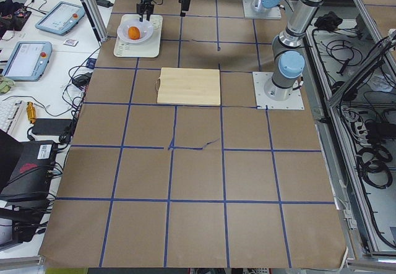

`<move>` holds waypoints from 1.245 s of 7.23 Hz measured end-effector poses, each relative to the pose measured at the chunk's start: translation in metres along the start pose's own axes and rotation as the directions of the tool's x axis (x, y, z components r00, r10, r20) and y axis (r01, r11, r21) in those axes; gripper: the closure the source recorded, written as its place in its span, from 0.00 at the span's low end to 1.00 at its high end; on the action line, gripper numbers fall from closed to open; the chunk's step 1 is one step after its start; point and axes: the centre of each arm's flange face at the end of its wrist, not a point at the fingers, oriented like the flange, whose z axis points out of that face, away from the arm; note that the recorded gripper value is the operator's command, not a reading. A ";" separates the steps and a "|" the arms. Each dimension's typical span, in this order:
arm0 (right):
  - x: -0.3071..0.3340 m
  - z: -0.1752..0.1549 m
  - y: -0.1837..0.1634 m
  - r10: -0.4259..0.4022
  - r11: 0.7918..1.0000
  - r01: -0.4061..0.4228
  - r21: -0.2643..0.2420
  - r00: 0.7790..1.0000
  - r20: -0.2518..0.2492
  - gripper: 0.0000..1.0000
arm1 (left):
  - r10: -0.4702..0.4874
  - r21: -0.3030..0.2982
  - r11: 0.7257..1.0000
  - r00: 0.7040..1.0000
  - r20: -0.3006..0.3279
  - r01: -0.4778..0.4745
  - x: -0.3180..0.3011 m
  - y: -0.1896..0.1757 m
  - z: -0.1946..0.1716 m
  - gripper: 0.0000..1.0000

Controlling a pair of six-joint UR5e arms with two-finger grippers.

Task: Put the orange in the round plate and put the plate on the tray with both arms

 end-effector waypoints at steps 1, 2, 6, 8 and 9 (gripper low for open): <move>0.006 -0.013 -0.007 -0.109 0.993 0.113 0.043 0.991 -0.081 0.00 | 0.000 0.000 1.000 1.000 -0.001 0.000 0.000 0.000 0.000 0.00; 0.008 -0.037 -0.010 -0.199 0.975 0.215 0.061 0.960 -0.197 0.00 | -0.001 0.000 1.000 1.000 -0.001 0.001 0.000 0.000 0.000 0.00; -0.024 -0.223 0.077 -0.378 0.925 0.352 -0.146 0.804 -0.459 0.00 | -0.002 0.000 1.000 1.000 -0.001 0.002 -0.001 0.000 0.000 0.00; -0.038 -0.312 0.138 -0.405 0.913 0.375 -0.160 0.791 -0.458 0.00 | -0.001 -0.003 1.000 1.000 -0.001 0.001 0.000 0.001 0.001 0.00; -0.041 -0.333 0.155 -0.428 0.902 0.403 -0.156 0.784 -0.449 0.00 | -0.001 -0.006 1.000 1.000 -0.002 0.001 0.000 0.002 0.003 0.00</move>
